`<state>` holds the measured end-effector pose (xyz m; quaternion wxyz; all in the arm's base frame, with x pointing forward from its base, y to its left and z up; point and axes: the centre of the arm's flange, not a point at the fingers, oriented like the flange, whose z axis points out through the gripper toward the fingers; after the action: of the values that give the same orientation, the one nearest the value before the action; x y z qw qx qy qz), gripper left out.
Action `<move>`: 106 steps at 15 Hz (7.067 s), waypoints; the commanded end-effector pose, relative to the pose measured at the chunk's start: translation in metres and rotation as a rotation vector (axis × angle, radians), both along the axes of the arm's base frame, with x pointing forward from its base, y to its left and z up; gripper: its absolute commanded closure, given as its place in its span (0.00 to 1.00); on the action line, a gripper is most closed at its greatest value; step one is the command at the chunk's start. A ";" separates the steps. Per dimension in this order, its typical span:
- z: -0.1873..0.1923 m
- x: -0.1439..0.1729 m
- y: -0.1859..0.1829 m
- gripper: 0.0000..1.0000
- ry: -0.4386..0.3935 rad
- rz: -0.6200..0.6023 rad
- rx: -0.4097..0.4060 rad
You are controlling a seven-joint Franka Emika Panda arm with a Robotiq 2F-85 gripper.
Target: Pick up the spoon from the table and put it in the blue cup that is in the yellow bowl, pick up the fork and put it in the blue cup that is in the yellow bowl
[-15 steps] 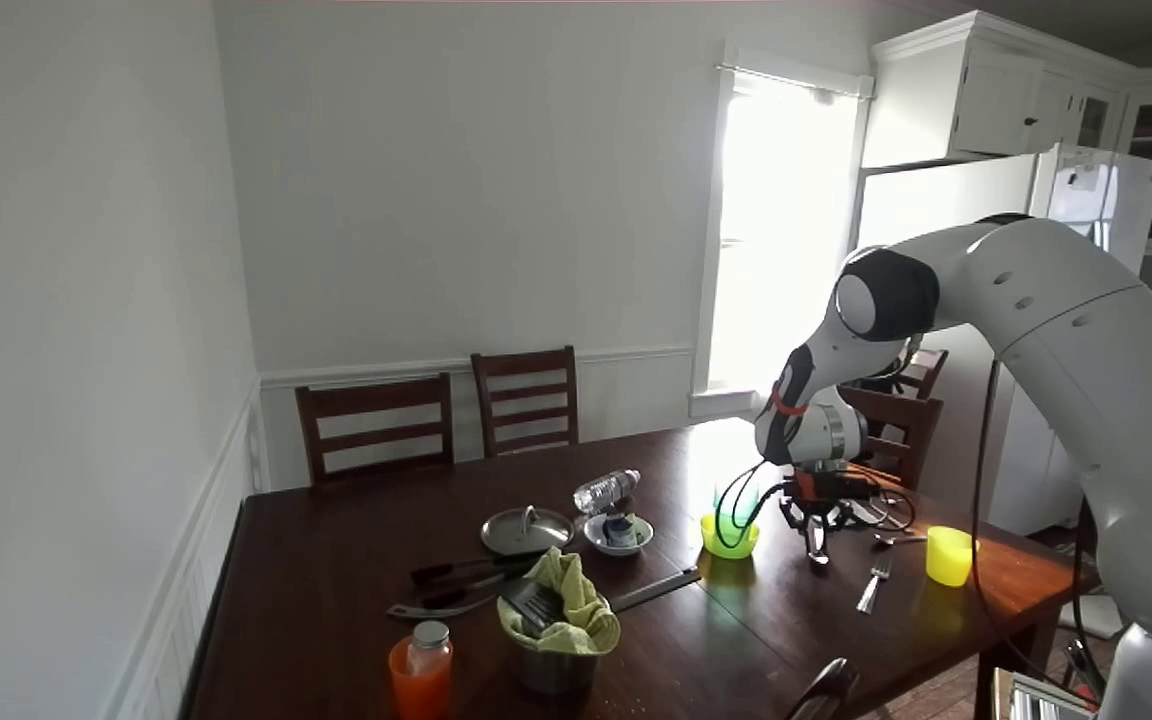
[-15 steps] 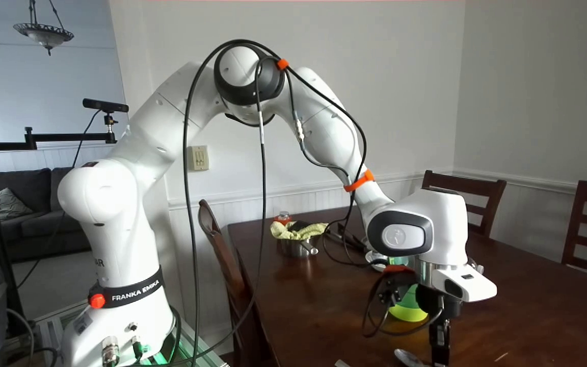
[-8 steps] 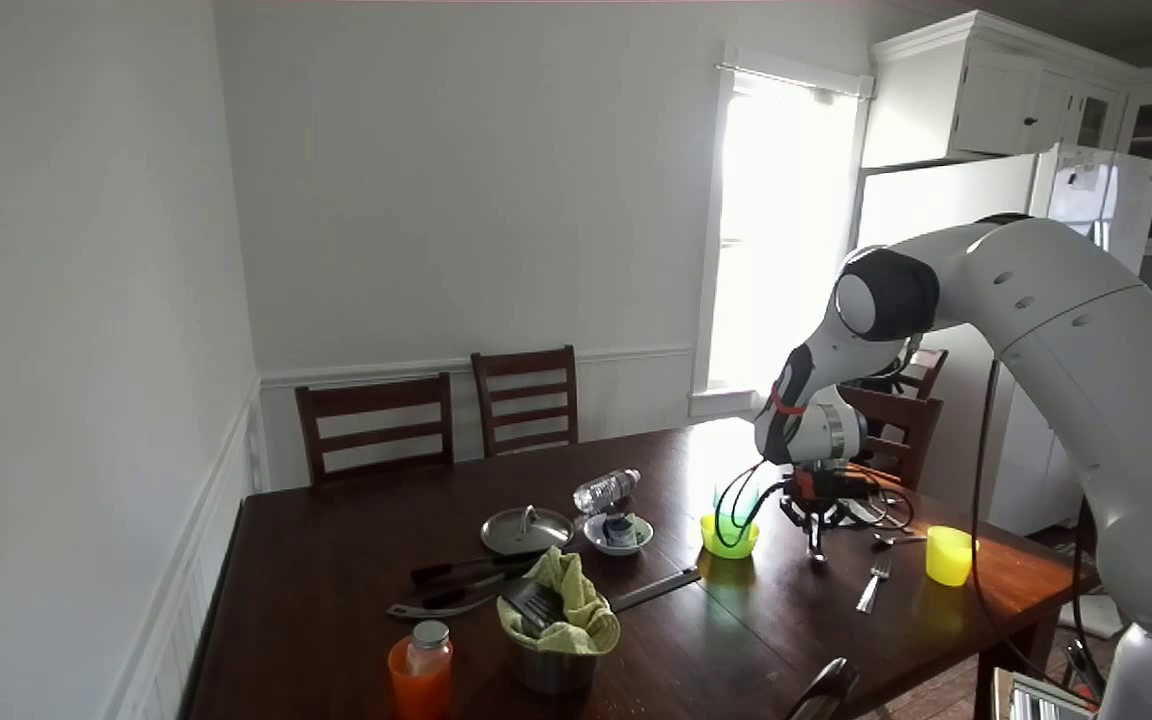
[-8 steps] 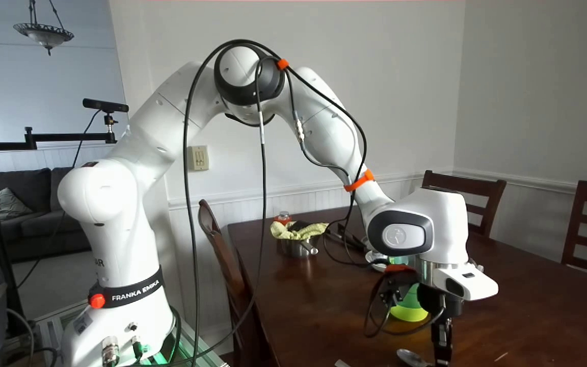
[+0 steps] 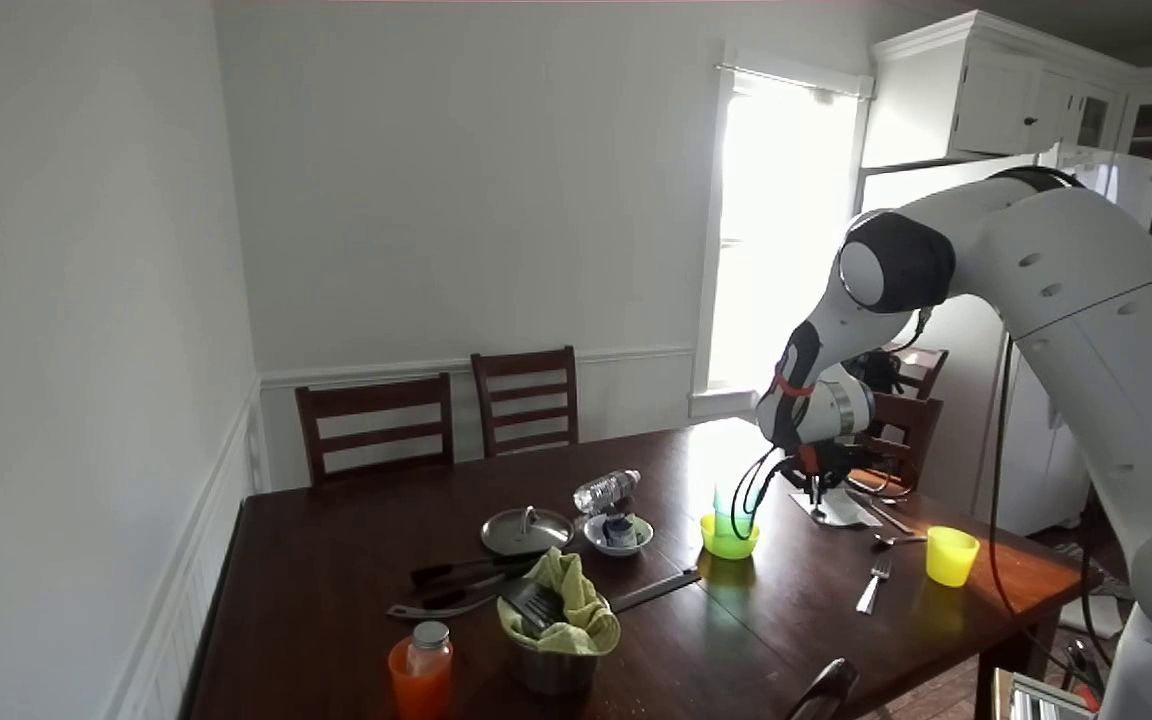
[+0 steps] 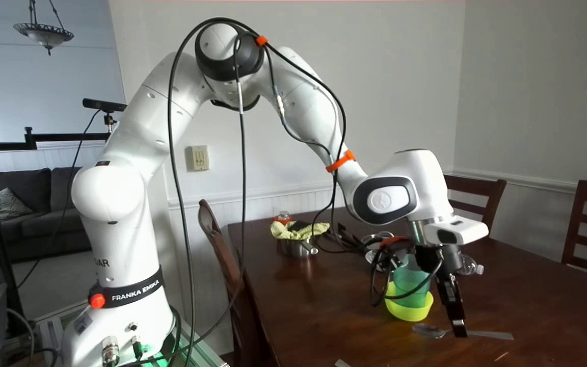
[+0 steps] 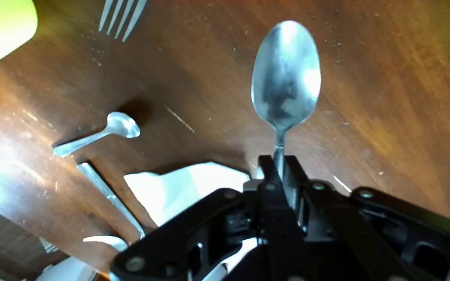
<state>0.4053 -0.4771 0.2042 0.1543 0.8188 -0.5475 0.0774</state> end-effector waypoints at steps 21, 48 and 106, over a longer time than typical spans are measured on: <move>0.082 0.065 0.141 0.98 -0.267 0.234 -0.502; 0.047 0.074 0.182 0.00 -0.230 0.232 -0.568; -0.020 -0.083 0.050 0.99 -0.046 -0.013 0.145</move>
<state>0.3198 -0.4303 0.1517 0.0683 0.8083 -0.5822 0.0547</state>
